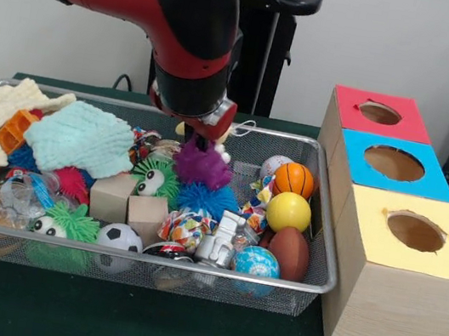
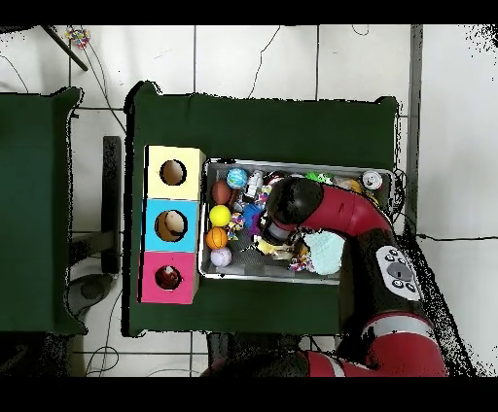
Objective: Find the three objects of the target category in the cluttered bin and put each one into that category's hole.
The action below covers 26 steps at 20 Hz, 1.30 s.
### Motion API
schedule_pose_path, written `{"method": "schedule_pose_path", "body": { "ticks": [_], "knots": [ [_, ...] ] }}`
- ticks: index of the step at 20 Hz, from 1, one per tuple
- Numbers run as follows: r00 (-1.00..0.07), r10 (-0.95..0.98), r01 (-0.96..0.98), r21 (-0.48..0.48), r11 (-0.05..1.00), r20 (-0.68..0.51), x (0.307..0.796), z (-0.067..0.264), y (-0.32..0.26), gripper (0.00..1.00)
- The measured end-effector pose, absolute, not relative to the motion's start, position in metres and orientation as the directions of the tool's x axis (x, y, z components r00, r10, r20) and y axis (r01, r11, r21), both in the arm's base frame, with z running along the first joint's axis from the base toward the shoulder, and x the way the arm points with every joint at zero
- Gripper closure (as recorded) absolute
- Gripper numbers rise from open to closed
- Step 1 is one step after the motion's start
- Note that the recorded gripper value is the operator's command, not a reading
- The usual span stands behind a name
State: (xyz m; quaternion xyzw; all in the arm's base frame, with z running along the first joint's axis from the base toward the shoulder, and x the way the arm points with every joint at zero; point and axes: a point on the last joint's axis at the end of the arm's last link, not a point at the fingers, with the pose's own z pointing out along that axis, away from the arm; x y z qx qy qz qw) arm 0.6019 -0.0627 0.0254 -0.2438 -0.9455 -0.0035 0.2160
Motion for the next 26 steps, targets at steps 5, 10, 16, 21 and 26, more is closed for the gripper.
{"method": "schedule_pose_path", "body": {
  "ticks": [5, 10, 16, 21, 26],
  "knots": [
    [-0.777, 0.457, 0.466, -0.092, 0.88, 0.433, 0.622, 0.046, -0.07, 1.0],
    [-0.785, 0.47, 0.484, -0.075, 0.872, 0.404, 0.647, 0.073, -0.087, 1.0],
    [-0.788, 0.494, 0.506, -0.071, 0.86, 0.367, 0.66, 0.095, -0.108, 1.0],
    [-0.787, 0.517, 0.526, -0.073, 0.848, 0.336, 0.666, 0.116, -0.128, 1.0],
    [-0.806, 0.519, 0.517, -0.092, 0.851, 0.285, 0.665, 0.112, -0.143, 1.0]
  ]
}}
